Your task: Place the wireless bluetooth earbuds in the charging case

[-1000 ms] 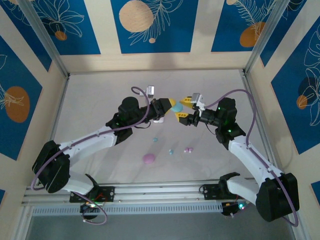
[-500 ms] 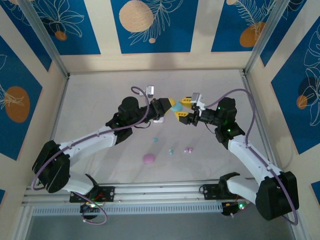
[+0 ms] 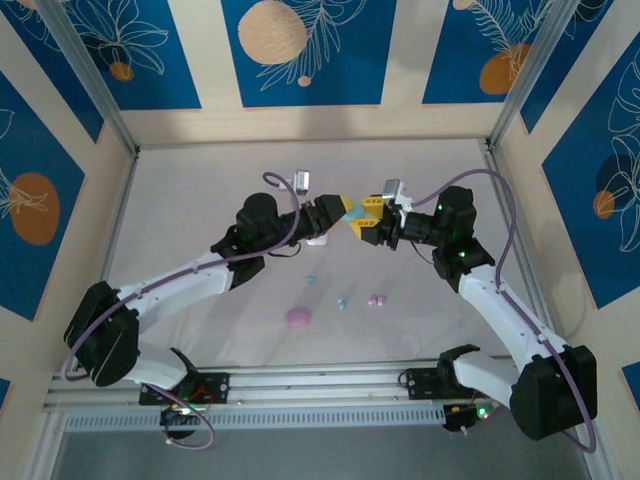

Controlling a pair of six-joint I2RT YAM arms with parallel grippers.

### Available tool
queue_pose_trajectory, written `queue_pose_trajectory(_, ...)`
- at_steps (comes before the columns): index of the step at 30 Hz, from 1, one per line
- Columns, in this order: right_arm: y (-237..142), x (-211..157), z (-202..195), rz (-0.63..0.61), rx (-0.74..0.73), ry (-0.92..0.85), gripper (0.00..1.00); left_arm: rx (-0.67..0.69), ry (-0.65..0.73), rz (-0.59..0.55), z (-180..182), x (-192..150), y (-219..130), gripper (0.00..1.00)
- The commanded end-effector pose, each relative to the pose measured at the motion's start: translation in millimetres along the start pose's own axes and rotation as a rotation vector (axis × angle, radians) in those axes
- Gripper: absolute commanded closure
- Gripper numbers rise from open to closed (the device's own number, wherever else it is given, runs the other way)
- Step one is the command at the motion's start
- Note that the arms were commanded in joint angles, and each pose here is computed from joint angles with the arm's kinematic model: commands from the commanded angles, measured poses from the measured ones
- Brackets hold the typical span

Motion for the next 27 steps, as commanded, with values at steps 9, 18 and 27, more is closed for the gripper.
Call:
queue_pose_trajectory(9, -7, 39, 10, -0.012, 0.334, 0.219, 0.64, -0.089, 1.088, 0.036, -54, -15, -61, 0.28)
queue_pose_trajectory(18, 0, 54, 10, -0.033, 0.403, 0.186, 0.65, -0.211, 1.156, 0.161, -56, -21, -50, 0.28)
queue_pose_trajectory(27, 3, 55, 16, -0.044, 0.424, 0.115, 0.65, -0.281, 1.097, 0.18, -60, -21, -40, 0.41)
Point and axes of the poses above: each hand's point on the last joint's axis, 136 mm out from that joint toward the fingers, its own y axis out along the fingers, its own z axis along the line the jaws close on, x = y × z, the point moved 7 cm from there along -y, back along the fingers, and after that the axes turned 10 degrees about -y, right-handed, at the moved point
